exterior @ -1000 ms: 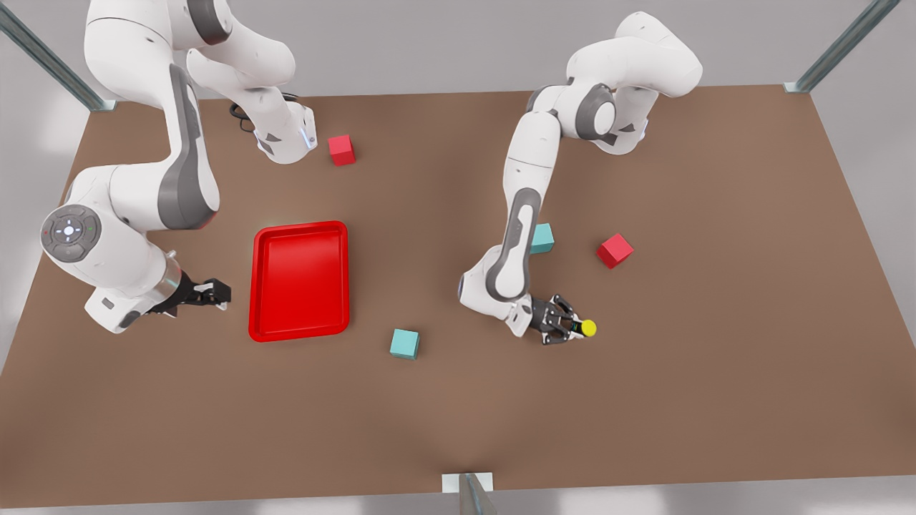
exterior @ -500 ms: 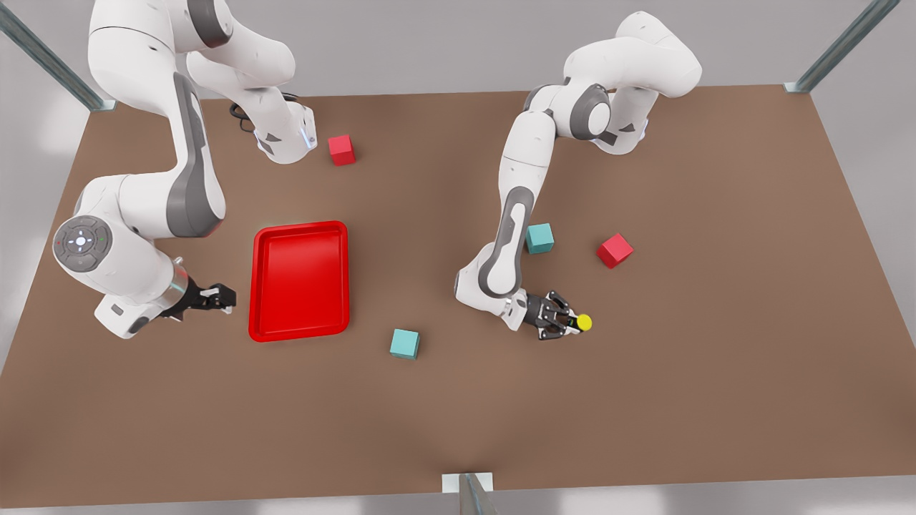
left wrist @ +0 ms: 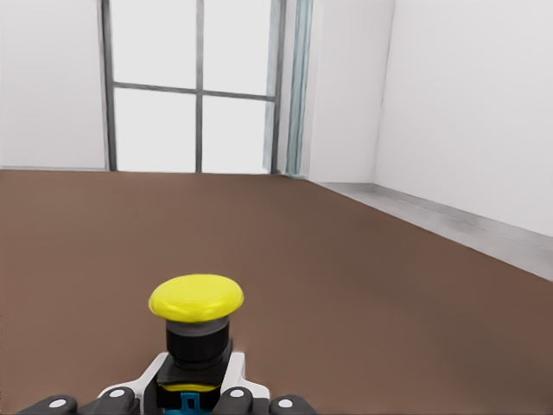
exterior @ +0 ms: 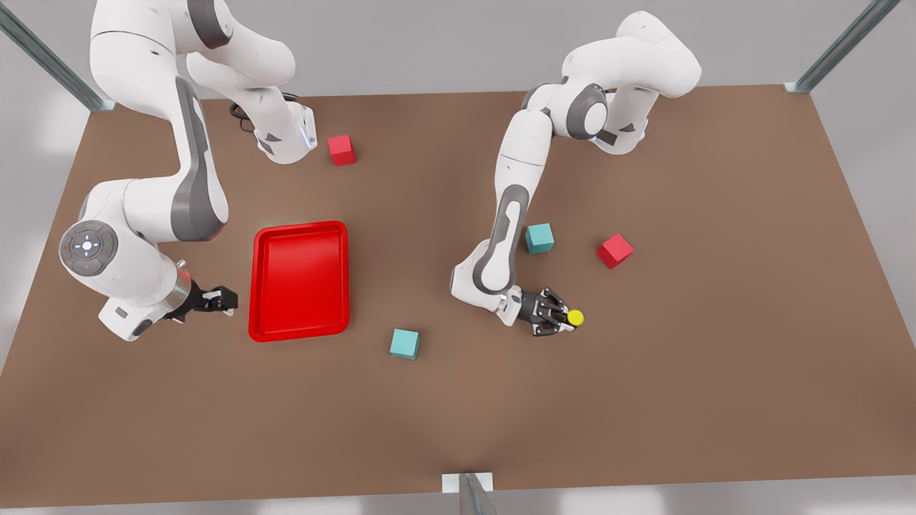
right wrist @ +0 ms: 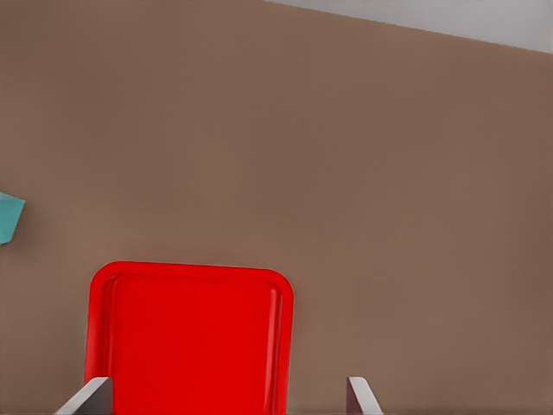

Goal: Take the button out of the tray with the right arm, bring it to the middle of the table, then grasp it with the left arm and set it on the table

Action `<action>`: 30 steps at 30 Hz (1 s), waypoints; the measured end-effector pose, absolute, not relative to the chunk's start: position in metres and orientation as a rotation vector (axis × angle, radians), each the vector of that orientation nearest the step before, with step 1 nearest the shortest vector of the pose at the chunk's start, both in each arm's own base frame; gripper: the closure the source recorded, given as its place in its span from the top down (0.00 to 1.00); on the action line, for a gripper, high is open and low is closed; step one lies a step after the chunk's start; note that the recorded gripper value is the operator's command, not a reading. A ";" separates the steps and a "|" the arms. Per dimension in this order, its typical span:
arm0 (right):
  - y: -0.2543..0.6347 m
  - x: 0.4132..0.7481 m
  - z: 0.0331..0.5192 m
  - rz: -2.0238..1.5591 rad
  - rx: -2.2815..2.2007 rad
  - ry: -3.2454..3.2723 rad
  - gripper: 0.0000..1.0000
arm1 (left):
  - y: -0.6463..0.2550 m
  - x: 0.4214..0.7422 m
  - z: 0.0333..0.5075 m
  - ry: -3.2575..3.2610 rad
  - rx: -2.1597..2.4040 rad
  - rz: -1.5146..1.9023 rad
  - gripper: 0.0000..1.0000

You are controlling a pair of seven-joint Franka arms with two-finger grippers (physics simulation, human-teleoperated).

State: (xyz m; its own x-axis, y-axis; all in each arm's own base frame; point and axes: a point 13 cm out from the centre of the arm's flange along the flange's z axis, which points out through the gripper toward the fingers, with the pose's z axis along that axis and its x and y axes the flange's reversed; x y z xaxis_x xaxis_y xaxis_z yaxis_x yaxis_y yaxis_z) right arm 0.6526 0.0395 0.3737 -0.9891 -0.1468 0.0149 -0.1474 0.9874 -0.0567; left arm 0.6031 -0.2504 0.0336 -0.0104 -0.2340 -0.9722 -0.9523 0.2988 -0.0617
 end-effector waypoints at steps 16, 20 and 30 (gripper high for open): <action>0.044 0.653 0.374 0.097 0.241 -3.123 1.00 | -0.334 0.549 0.049 1.555 -1.100 0.774 1.00; 0.044 0.653 0.374 0.098 0.240 -3.123 1.00 | -0.372 0.547 0.166 1.651 -1.323 0.664 1.00; 0.044 0.653 0.373 0.099 0.238 -3.122 1.00 | -0.250 0.601 0.373 2.382 -1.907 0.349 1.00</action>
